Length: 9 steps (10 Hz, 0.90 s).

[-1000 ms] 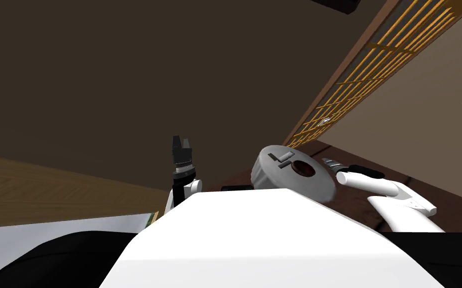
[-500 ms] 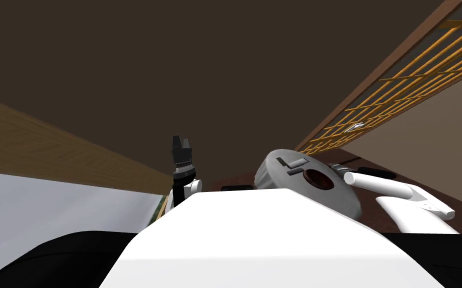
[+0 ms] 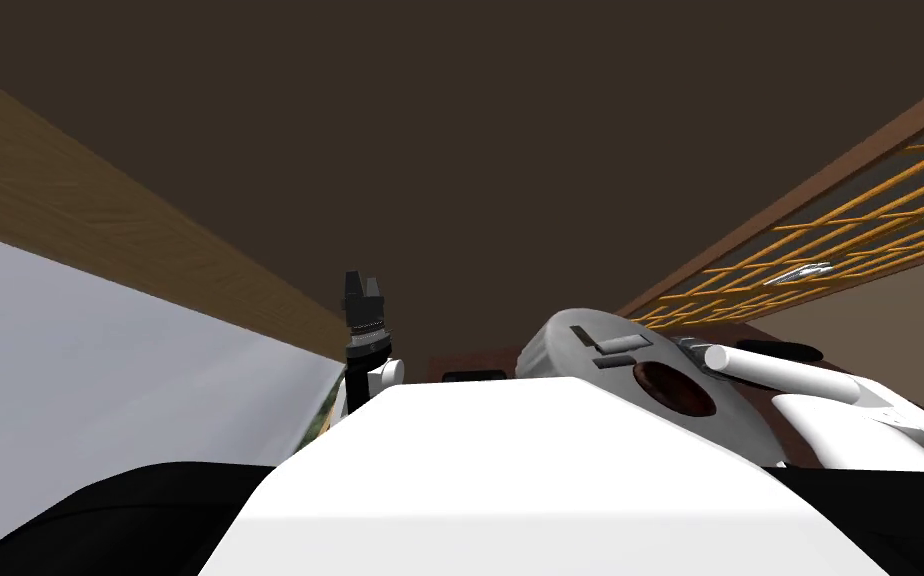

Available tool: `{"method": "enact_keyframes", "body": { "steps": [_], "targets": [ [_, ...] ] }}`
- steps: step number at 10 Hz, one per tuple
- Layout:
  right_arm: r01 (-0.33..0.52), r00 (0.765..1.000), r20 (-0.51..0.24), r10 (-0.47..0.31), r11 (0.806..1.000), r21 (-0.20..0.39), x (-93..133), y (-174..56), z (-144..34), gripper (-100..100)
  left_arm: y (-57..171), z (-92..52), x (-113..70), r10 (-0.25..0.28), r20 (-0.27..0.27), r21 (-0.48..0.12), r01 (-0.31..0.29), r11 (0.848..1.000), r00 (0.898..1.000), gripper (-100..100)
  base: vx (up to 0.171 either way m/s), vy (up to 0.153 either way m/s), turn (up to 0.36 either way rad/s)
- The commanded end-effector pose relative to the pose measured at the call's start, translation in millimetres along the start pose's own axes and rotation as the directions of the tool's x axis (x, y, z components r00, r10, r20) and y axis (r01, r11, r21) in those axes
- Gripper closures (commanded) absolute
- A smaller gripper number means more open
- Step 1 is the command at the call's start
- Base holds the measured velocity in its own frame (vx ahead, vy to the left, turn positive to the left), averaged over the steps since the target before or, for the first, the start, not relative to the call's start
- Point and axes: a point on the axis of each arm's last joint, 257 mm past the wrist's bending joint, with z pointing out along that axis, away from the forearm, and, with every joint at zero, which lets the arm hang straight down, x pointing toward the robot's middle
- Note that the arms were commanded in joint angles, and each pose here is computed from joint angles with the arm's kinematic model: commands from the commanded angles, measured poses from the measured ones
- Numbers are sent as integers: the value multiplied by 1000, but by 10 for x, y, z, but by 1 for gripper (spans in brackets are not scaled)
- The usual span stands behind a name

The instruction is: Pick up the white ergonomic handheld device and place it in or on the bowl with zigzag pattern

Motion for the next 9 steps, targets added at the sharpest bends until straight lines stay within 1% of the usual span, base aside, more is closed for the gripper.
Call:
{"method": "enact_keyframes", "body": {
  "steps": [1,2,3,4,5,6,7,9],
  "targets": [
    [-18,999,-29,20,998,53,6,-155,22,-100,0,0,0,0,0,0,0,1000,1000,0,-11,-3,410],
    [-27,999,-32,30,997,77,16,-278,42,-100,0,1,1,0,0,0,0,1000,1000,0,-8,-12,196],
    [-27,999,-32,30,997,77,16,-278,42,-100,0,0,0,0,0,0,0,1000,1000,0,-1,-6,-69],
    [-43,997,-56,50,992,123,32,-422,44,-100,0,0,0,0,0,0,0,1000,1000,0,-8,5,346],
    [-47,997,-57,55,990,134,38,-477,50,-100,0,1,1,0,0,0,0,1000,1000,0,-8,-8,220],
    [-57,994,-81,72,984,171,67,-583,42,-100,0,0,0,0,0,0,0,1000,1000,0,-7,-7,250],
    [-64,993,-82,80,980,188,78,-671,49,-100,0,0,0,0,0,0,0,1000,1000,0,-5,-10,171],
    [-89,984,-124,128,956,280,188,-1006,24,-100,0,0,0,0,0,0,0,1000,1000,0,-10,-13,354]
  ]
}}
